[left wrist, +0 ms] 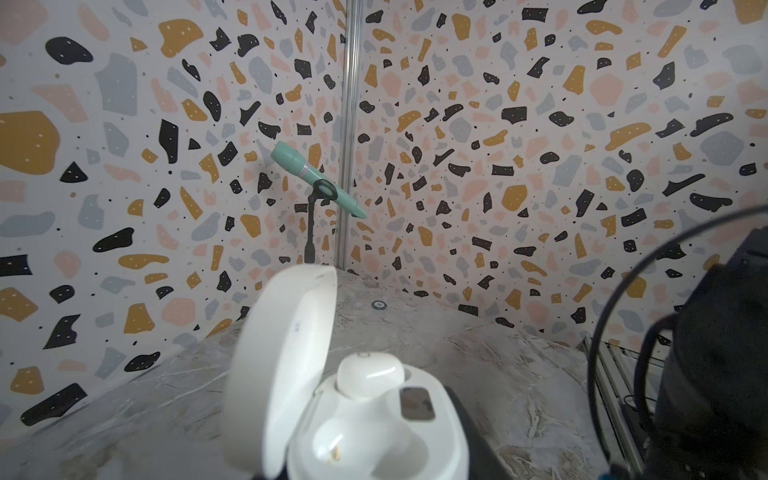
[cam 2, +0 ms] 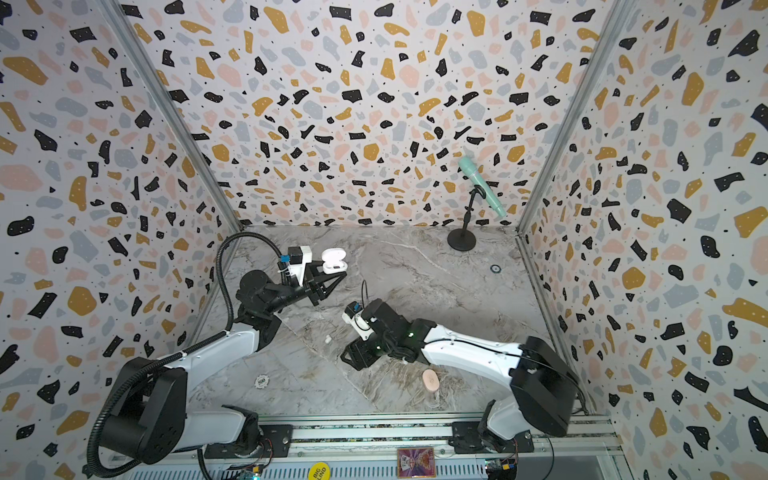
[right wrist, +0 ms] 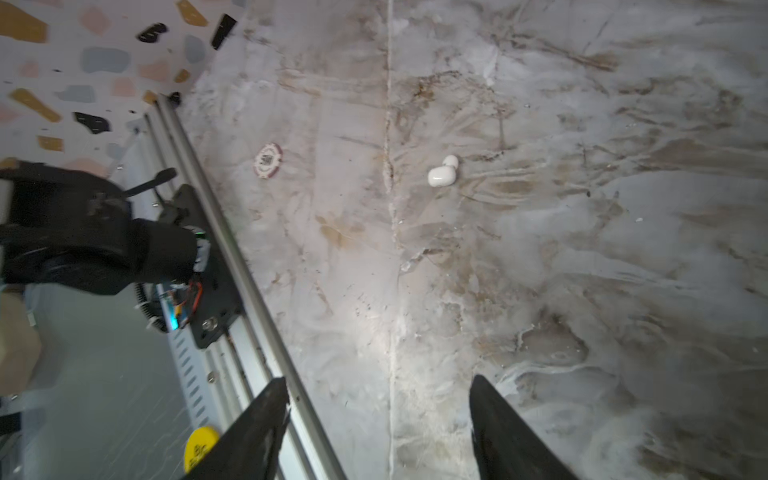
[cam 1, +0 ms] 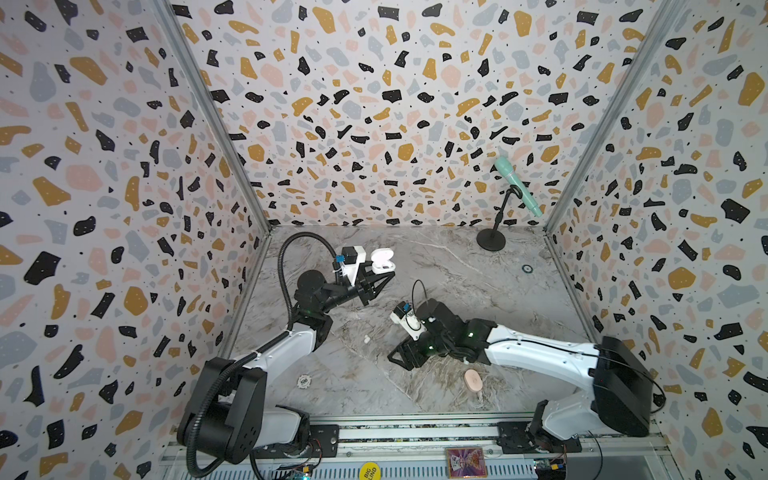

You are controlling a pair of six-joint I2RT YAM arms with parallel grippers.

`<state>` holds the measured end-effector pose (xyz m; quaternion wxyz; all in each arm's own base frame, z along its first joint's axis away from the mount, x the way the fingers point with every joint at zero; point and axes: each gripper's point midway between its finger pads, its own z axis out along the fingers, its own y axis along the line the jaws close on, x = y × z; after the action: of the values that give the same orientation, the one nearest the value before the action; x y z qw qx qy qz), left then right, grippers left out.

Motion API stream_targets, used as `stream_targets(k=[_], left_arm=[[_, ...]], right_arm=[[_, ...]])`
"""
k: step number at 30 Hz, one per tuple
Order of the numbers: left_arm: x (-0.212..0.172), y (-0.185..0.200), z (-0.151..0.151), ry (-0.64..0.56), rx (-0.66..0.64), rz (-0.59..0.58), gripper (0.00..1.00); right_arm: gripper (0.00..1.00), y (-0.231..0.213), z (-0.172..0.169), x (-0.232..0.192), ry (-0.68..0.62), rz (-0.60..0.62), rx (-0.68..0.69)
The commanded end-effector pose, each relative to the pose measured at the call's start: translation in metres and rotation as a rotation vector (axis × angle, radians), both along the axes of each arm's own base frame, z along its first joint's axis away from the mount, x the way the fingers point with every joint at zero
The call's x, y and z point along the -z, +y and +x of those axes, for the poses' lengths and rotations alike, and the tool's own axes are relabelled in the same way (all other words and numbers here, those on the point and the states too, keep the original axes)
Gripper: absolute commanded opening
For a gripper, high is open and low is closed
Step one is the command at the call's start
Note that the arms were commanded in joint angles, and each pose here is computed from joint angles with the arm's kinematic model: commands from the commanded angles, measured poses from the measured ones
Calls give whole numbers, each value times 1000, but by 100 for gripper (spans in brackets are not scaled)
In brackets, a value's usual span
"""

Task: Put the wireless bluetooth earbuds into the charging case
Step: 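Move the right gripper down over the second white earbud on the table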

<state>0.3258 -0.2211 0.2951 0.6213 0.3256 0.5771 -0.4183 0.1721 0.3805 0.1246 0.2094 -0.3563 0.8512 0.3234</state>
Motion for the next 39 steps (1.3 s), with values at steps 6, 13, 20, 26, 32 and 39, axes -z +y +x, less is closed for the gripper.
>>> stream_targets(k=[6,13,20,26,32,39], left_arm=[[-23,19,15,-95,-45,25,32],[-26,26,26,-93,-61,32,32],[-20,27,32,-78,-63,37,32],[-17,28,36,-75,-70,39,32],[-18,29,40,-78,-71,39,32],[-20,32,40,-79,-66,40,32]], right_arm=[[70,42,49,21,-155,-140,126],[71,56,67,55,-193,-264,56],[71,69,84,66,-224,-303,29],[71,71,90,76,-215,-329,6],[71,75,91,83,-201,-349,-10],[72,60,98,89,-211,-415,25]])
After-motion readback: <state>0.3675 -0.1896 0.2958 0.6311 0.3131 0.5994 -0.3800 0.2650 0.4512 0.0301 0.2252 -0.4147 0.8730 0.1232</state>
